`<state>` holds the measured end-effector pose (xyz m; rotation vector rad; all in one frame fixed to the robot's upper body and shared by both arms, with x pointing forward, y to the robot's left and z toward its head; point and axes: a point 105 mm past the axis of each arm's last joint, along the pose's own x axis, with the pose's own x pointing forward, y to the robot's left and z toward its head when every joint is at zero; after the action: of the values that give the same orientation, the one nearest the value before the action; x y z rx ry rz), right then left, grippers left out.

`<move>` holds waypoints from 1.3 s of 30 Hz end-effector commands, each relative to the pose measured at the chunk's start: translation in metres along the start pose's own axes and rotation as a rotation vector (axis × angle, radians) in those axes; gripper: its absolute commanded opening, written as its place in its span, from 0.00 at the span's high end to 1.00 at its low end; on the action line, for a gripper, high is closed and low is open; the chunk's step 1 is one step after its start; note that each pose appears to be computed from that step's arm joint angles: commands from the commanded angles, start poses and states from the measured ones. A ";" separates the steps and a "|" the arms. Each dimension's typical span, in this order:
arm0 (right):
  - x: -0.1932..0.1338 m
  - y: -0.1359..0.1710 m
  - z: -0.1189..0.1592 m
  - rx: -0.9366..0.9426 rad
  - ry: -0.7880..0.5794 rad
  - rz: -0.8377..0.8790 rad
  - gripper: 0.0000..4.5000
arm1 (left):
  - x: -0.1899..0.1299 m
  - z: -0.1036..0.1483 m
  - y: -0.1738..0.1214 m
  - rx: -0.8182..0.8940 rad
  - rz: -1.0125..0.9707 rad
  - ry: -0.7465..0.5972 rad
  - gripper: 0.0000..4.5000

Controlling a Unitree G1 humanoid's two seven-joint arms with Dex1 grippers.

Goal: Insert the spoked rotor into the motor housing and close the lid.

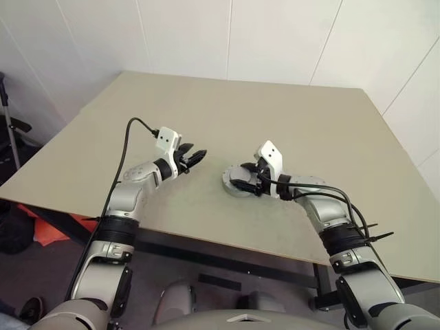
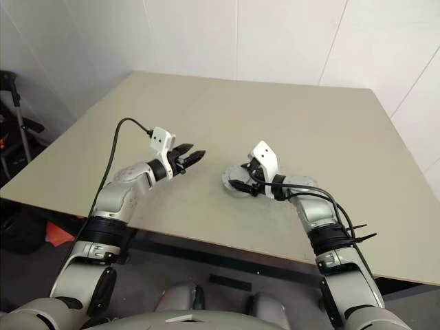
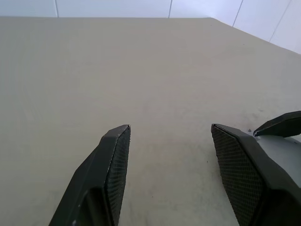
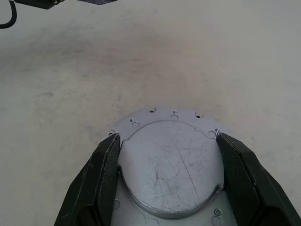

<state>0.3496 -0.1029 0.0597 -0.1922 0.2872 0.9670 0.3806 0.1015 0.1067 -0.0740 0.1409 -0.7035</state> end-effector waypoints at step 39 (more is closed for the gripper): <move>-0.010 -0.007 -0.057 -0.082 0.231 -0.051 0.30 | 0.001 0.013 -0.005 0.032 -0.016 -0.039 0.35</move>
<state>0.3482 -0.0987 0.0584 -0.2861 0.2555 1.0052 0.3790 0.0989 0.1042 -0.0834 0.1472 -0.7091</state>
